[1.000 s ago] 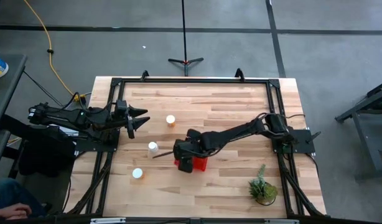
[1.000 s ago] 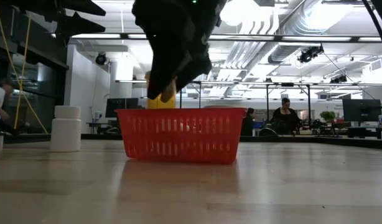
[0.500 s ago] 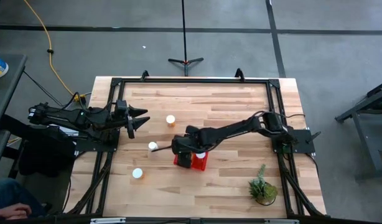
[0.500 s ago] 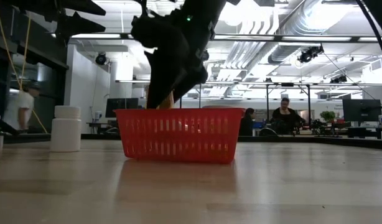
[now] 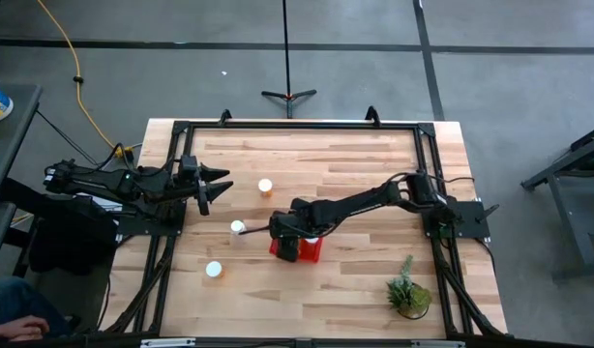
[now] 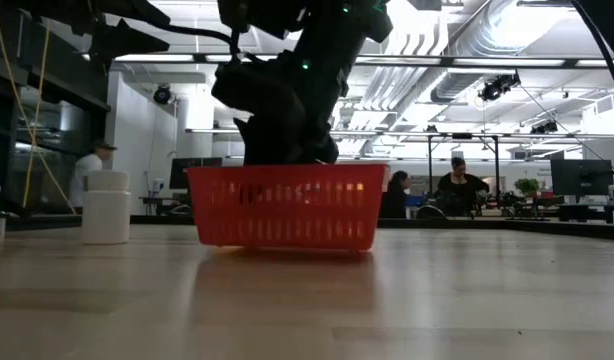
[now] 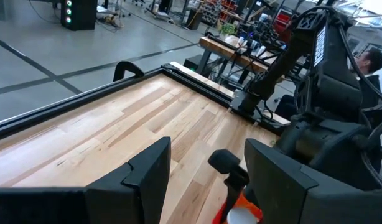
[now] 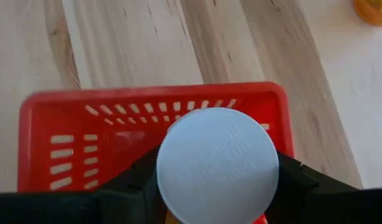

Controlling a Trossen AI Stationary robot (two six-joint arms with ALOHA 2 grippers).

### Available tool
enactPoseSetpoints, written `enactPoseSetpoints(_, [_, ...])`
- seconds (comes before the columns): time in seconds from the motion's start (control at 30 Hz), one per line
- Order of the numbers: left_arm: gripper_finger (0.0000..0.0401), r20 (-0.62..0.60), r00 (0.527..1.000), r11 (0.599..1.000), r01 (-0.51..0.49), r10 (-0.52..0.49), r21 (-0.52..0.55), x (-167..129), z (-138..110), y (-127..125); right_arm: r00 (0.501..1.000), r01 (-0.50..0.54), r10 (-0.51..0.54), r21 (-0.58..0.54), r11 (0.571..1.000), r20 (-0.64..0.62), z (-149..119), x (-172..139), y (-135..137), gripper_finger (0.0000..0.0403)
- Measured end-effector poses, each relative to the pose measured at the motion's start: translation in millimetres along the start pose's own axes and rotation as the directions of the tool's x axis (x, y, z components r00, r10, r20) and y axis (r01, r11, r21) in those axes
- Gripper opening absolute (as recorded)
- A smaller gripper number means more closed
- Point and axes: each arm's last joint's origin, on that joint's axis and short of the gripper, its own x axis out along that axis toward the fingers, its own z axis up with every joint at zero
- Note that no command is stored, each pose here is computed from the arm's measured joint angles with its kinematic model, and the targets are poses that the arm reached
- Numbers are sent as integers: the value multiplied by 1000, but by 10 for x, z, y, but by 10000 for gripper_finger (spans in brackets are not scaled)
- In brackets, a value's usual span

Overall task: Pick and place pill bottles into a basket
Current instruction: Put the top right orange pill bottle into the red bin, then adjust the orange pill bottle in the red bin

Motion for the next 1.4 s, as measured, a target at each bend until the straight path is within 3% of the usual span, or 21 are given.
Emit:
enactPoseSetpoints(0.3, [239,0,1000,1000,0,0,0,0,0,0,1000,-21,21,25,999,11,-3,14,9,189])
enactPoseSetpoints(0.57, [239,0,1000,1000,0,0,0,0,0,0,999,-36,35,56,998,8,1,1,14,236])
enactPoseSetpoints(0.77, [239,0,1000,1000,0,0,0,0,0,0,994,-109,111,70,992,-23,-2,-8,37,255])
enactPoseSetpoints(0.97, [239,0,1000,1000,0,0,1,0,0,0,994,-107,107,24,994,23,195,-201,76,256])
enactPoseSetpoints(1.07, [239,-1,1000,1000,2,-2,1,0,-1,0,991,-71,71,-6,997,113,375,-489,85,255])
enactPoseSetpoints(1.2, [239,-10,1000,1000,19,-19,1,0,-4,-5,941,-38,41,-17,999,336,592,-1283,28,238])
enactPoseSetpoints(1.3, [239,-18,999,999,33,-33,2,0,-6,-9,851,-70,87,-52,996,518,615,-1986,-38,215])
enactPoseSetpoints(1.4, [239,-30,998,998,57,-57,6,0,-10,-16,718,-127,145,-76,989,681,444,-2632,-79,190])
